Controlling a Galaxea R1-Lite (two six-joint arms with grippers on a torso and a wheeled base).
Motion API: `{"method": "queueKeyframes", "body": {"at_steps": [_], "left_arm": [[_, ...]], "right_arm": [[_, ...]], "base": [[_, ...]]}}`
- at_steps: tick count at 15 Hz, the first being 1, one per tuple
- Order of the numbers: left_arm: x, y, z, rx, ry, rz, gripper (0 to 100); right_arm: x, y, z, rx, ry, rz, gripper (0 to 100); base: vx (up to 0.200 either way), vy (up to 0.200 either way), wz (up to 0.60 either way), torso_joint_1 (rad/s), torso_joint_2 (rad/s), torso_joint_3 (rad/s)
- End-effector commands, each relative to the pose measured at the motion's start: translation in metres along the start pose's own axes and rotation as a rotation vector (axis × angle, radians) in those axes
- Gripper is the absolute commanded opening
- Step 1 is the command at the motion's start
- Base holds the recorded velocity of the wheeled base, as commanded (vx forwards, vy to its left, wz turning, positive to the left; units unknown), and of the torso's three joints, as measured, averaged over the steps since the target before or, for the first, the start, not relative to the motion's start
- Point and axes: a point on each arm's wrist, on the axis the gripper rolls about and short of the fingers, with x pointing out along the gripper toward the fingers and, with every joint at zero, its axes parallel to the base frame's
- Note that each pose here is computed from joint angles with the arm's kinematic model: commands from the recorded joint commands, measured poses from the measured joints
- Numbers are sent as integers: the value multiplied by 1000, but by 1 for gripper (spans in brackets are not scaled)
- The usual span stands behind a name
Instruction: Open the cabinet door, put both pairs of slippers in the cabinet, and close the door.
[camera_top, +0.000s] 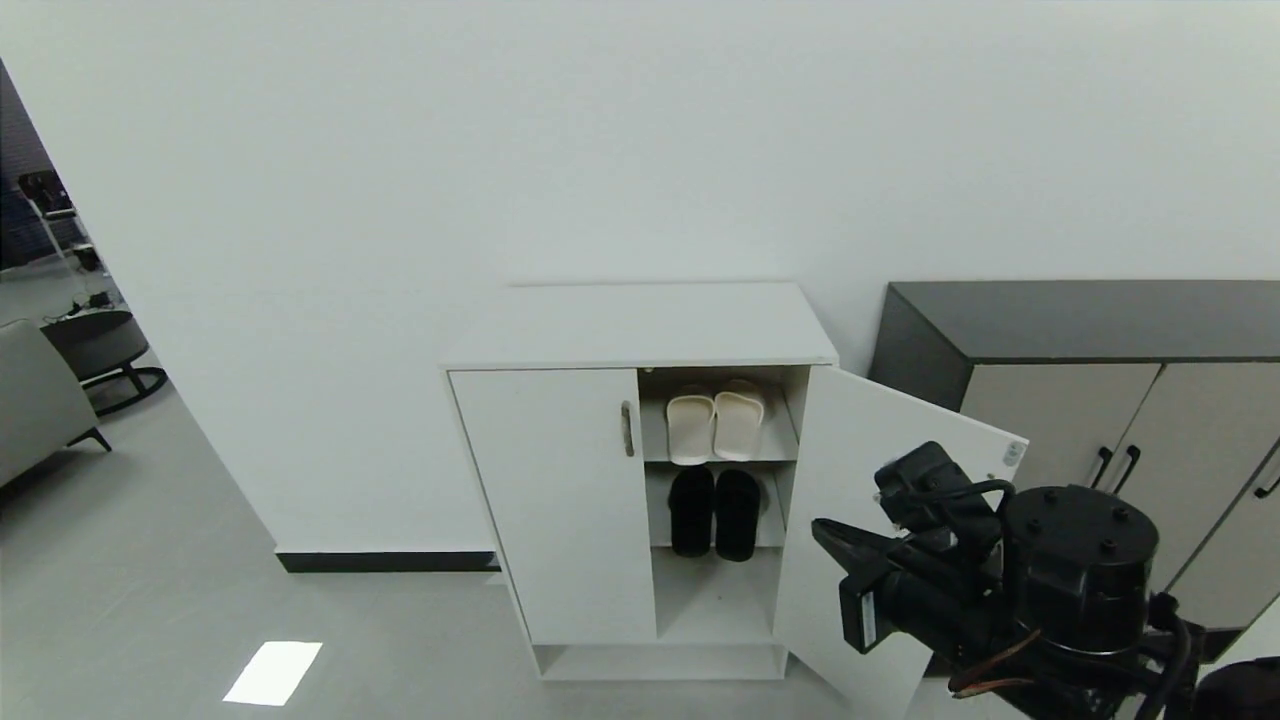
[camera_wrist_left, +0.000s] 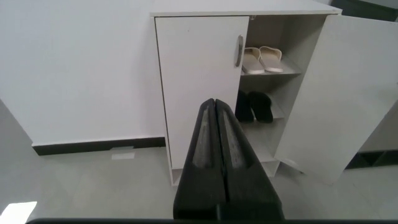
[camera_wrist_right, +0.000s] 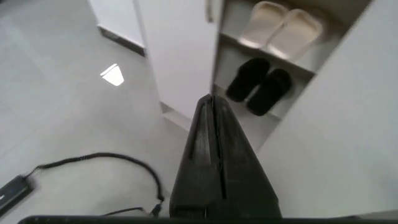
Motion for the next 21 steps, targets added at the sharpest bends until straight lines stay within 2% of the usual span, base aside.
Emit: {"method": "queueKeyframes", "body": {"at_steps": [1, 3, 4, 8, 10, 12, 15, 18, 21], "left_arm": [[0, 0, 0, -1, 1, 0, 0], [0, 0, 0, -4, 1, 0, 0], [0, 0, 0, -4, 1, 0, 0], [0, 0, 0, -5, 1, 2, 0], [0, 0, 0, -5, 1, 2, 0], [0, 0, 0, -5, 1, 3, 0], [0, 0, 0, -5, 1, 2, 0], [0, 0, 0, -5, 1, 3, 0], [0, 0, 0, -5, 1, 3, 0]], "right_arm": [[10, -37, -1, 13, 10, -129, 0], [17, -89, 4, 54, -9, -272, 0], [15, -103, 4, 63, -15, -284, 0], [0, -189, 6, 78, -29, -430, 0], [-6, -216, 7, 96, -25, -462, 0], [-5, -241, 4, 111, -24, -516, 0], [1, -265, -9, 132, -1, -558, 0], [10, -281, -25, 153, 28, -579, 0], [13, -286, -34, 165, 46, -566, 0]], "base": [[0, 0, 0, 0, 0, 0], [0, 0, 0, 0, 0, 0], [0, 0, 0, 0, 0, 0], [0, 0, 0, 0, 0, 0], [0, 0, 0, 0, 0, 0], [0, 0, 0, 0, 0, 0], [0, 0, 0, 0, 0, 0], [0, 0, 0, 0, 0, 0], [0, 0, 0, 0, 0, 0]]}}
